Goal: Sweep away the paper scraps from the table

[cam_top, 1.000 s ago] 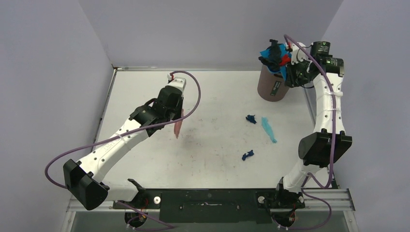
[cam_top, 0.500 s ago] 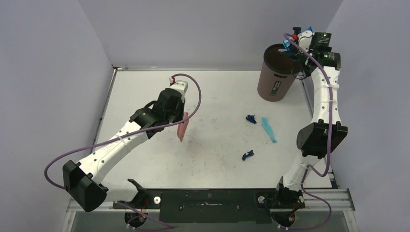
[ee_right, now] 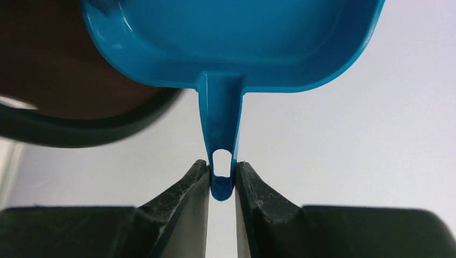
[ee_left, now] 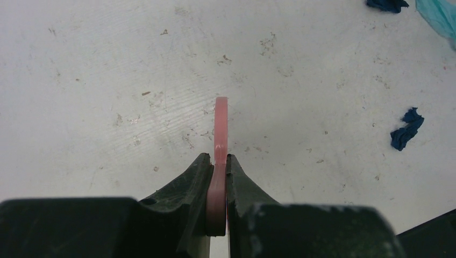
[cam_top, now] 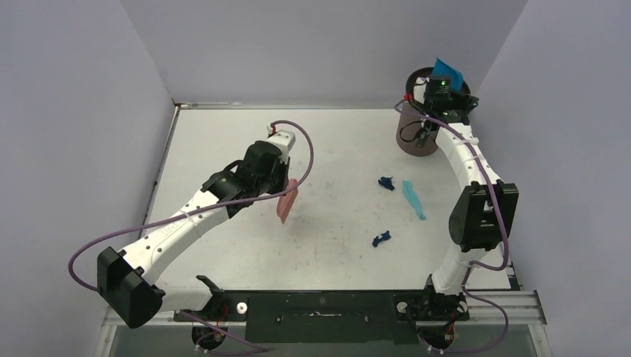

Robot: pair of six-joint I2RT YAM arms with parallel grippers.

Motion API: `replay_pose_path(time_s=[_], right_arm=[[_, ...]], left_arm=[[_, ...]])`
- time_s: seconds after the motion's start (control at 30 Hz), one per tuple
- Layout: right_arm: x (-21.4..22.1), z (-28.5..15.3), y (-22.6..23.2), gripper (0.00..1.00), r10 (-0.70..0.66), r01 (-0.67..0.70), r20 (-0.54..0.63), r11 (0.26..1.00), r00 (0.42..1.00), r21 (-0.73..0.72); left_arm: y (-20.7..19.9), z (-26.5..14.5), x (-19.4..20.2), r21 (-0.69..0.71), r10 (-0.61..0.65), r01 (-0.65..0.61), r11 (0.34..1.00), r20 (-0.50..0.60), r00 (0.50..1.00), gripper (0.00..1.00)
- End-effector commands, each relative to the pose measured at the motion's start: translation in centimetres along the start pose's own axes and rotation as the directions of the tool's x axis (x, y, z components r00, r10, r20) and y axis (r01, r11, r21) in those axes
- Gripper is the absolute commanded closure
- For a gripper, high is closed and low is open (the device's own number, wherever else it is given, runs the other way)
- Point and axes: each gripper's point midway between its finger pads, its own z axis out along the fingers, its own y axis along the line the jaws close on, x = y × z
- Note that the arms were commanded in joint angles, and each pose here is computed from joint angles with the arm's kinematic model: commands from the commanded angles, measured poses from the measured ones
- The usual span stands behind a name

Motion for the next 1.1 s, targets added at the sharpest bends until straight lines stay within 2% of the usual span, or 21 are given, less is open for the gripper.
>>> replay_pose_path(time_s=[0.0,0.37,0.53,0.63,0.73,0.9,0.97,1.07], right_arm=[[5.2,-4.5,-9.3,0.95,0.109,-0.067,-0.138,0.958,0.984,0.279],[6.4,-5.8,-9.2,0.95,0.192,-0.164,-0.121,0.964,0.974,0.209],[7.2,-8.1,-9.1,0.95,0.315,-0.303,-0.045,0.937,0.948,0.171],[7.5,-10.0,-7.6,0.95,0.402,-0.403,0.026,0.912,0.915,0.076],[7.7,-11.1,-3.7,0.95,0.462,-0.458,0.049,0.886,0.886,-0.075],[7.4,-12.5,6.6,0.95,0.556,-0.481,0.056,0.761,0.829,-0.435],[7.3,-13.4,9.3,0.95,0.618,-0.502,0.044,0.676,0.785,-0.540],[6.2,-15.8,12.7,0.95,0.725,-0.518,0.031,0.521,0.688,-0.678]], left_arm=[[-1.8,-0.8,-1.9,0.103,0.004,-0.014,0.995,0.089,0.996,1.00],[-1.9,-2.1,-1.8,0.136,0.005,-0.024,0.990,0.138,0.990,1.00],[-3.3,-3.0,-2.6,0.198,-0.025,-0.006,0.980,0.154,0.988,1.00],[-5.1,-3.6,-3.6,0.267,-0.042,-0.002,0.964,0.159,0.986,1.00],[-7.8,-4.2,-4.3,0.351,-0.052,-0.005,0.936,0.152,0.987,1.00],[-13.9,-4.9,-5.3,0.440,-0.027,-0.041,0.897,0.146,0.989,1.00],[-16.6,-4.9,-6.0,0.484,-0.043,-0.034,0.875,0.147,0.988,1.00],[-20.6,-3.0,-6.1,0.536,-0.086,0.004,0.844,0.129,0.988,1.00]])
